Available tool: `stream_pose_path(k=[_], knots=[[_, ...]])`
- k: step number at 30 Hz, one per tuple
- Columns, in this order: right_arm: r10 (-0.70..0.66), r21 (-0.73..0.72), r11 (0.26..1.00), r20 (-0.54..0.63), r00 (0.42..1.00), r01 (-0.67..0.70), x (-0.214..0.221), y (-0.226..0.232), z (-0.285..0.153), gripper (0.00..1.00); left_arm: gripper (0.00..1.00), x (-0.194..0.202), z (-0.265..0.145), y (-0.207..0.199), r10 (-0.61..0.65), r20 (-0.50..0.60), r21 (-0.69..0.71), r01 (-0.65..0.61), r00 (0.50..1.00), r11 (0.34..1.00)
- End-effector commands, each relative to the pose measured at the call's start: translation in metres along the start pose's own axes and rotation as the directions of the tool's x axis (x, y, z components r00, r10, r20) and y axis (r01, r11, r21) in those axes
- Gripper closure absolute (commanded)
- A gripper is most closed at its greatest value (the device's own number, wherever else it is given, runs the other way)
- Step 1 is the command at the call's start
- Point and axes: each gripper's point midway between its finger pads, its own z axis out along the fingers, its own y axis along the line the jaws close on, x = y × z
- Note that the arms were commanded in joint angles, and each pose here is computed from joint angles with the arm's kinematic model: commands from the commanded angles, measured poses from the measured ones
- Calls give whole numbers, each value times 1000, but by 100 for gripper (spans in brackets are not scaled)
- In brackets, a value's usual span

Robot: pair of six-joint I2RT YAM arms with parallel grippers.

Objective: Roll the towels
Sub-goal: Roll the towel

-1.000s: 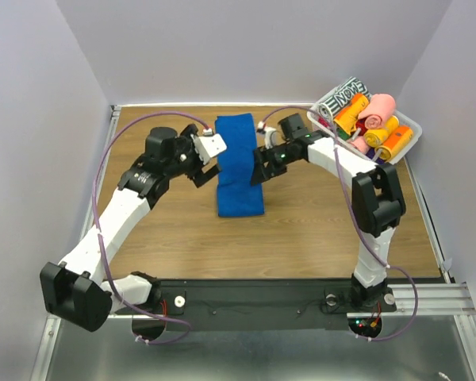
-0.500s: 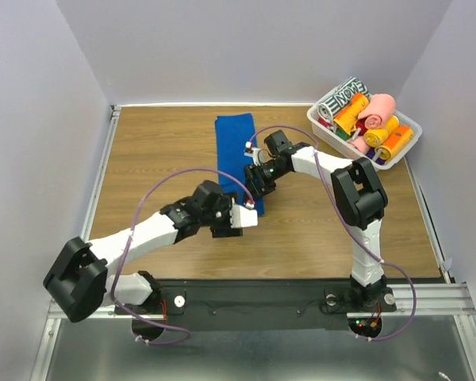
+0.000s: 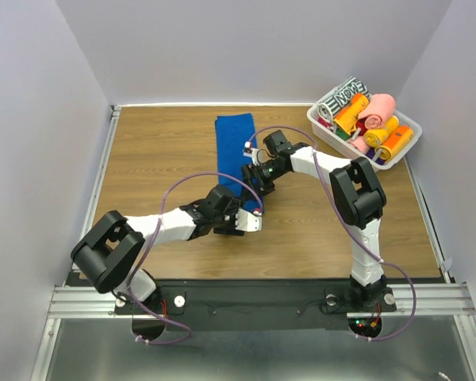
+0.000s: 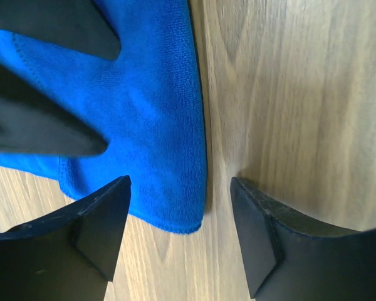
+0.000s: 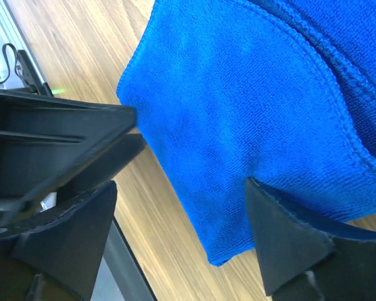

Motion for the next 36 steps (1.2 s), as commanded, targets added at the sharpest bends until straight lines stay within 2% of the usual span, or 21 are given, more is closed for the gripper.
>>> stream_pose_path(k=[1, 3, 9, 12, 13, 14, 15, 16, 19, 23, 26, 27, 30, 32, 34, 36], knots=[[-70, 46, 997, 90, 993, 66, -34, 8, -19, 6, 28, -10, 6, 18, 47, 19, -53, -46, 999, 998], [-82, 50, 996, 158, 984, 74, -57, 13, -41, 0, 30, -9, 12, 15, 44, 19, -31, -43, 999, 999], [-106, 104, 992, 331, 938, 75, -104, 15, -114, 0, 34, -8, 25, 12, 45, 6, -5, -45, 999, 999], [-135, 160, 984, 389, 911, 78, -114, 12, -144, 0, 41, -6, 31, 7, 34, 4, 23, -35, 999, 999], [-140, 174, 982, 396, 907, 75, -114, 10, -149, 0, 46, -8, 32, 6, 29, 6, 32, -29, 1000, 999], [-150, 197, 978, 410, 900, 73, -114, 5, -159, 0, 56, -10, 33, 7, 22, 12, 40, -23, 1000, 999], [-168, 221, 972, 425, 889, 79, -114, 6, -170, 0, 60, -9, 33, 2, 16, 5, 68, -16, 1000, 998], [-171, 234, 969, 425, 889, 74, -109, 3, -174, 0, 66, -16, 33, 4, 5, 24, 80, -7, 1000, 997], [-232, 314, 945, 437, 869, 94, -99, -4, -197, 0, 76, -24, 31, -7, -5, 37, 182, -2, 999, 983], [-362, 435, 885, 418, 833, 167, -83, -2, -226, 0, 83, -30, 16, -37, -69, 17, 385, 57, 998, 921], [-421, 456, 862, 407, 810, 219, -70, 11, -237, 0, 85, -46, 7, -47, -137, 41, 473, 102, 990, 875], [-471, 465, 844, 406, 783, 267, -62, 27, -245, 0, 85, -45, 2, -54, -156, 25, 507, 122, 987, 853], [-527, 429, 831, 403, 748, 355, -46, 63, -254, 0, 85, -51, -5, -61, -220, 10, 561, 177, 975, 809], [-515, 400, 840, 373, 772, 367, -29, 69, -251, 0, 84, -51, -8, -65, -255, -12, 594, 212, 967, 776], [-569, 403, 807, 331, 753, 433, -14, 75, -250, 0, 84, -50, -9, -65, -292, -29, 630, 244, 956, 737], [-598, 385, 782, 246, 763, 489, 13, 72, -243, 0, 83, -43, -5, -66, -328, -80, 664, 296, 941, 687]])
